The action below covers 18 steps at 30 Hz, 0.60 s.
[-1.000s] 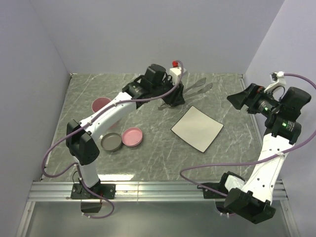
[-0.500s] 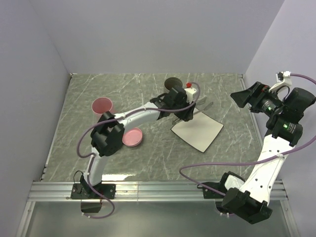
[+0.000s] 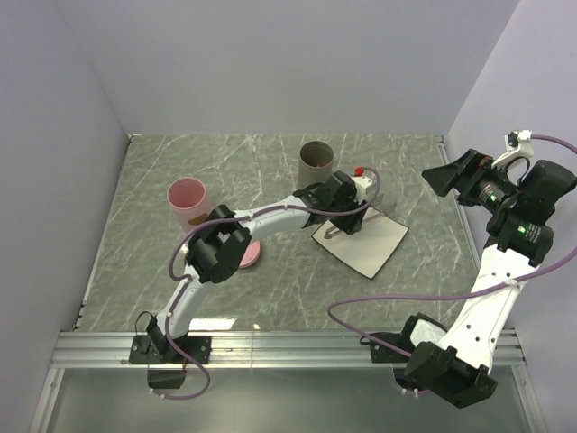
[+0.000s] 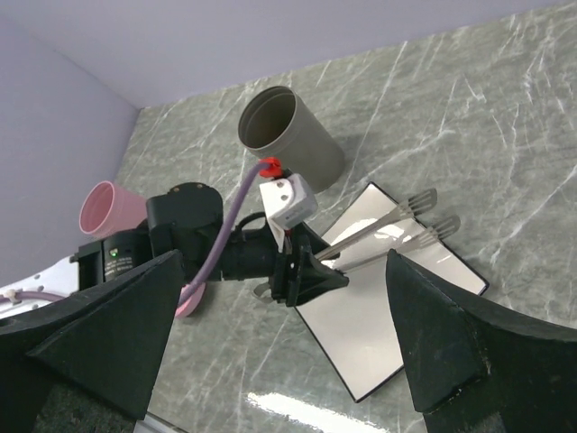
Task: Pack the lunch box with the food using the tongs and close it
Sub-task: Place the clamp on the plate.
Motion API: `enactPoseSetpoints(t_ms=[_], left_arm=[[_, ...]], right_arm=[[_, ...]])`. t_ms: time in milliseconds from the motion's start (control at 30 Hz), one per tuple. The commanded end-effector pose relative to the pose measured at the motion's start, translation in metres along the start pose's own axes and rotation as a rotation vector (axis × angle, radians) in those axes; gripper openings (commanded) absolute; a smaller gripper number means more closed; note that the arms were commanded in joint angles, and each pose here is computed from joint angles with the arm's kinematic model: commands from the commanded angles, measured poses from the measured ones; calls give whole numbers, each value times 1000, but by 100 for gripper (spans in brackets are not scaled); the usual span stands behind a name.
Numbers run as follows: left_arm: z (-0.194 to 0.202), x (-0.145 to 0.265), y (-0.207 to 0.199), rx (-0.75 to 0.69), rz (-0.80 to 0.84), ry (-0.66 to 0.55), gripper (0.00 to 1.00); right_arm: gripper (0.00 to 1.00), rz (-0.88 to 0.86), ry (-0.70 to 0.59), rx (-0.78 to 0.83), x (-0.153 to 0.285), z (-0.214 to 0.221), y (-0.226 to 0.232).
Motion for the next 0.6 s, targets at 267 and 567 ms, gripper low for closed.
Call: enactPoseSetpoints(t_ms=[267,567], left_arm=[[0,-1,-15,-35,22,-14,58],[26,-16,-17,-19,24,57,58]], right_arm=[[100,-35,-30,45,3,-5,6],[100,-32,-30,54,4,-9,7]])
Point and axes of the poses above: each gripper's point midway between its finger pads, its own x axis back along the fingers, its own y axis along the line the jaws close on, z = x × y, the point moved 6 cm from there along x, back along the fingers, and after that the axes turned 2 degrees about x, right-handed, at the moved point
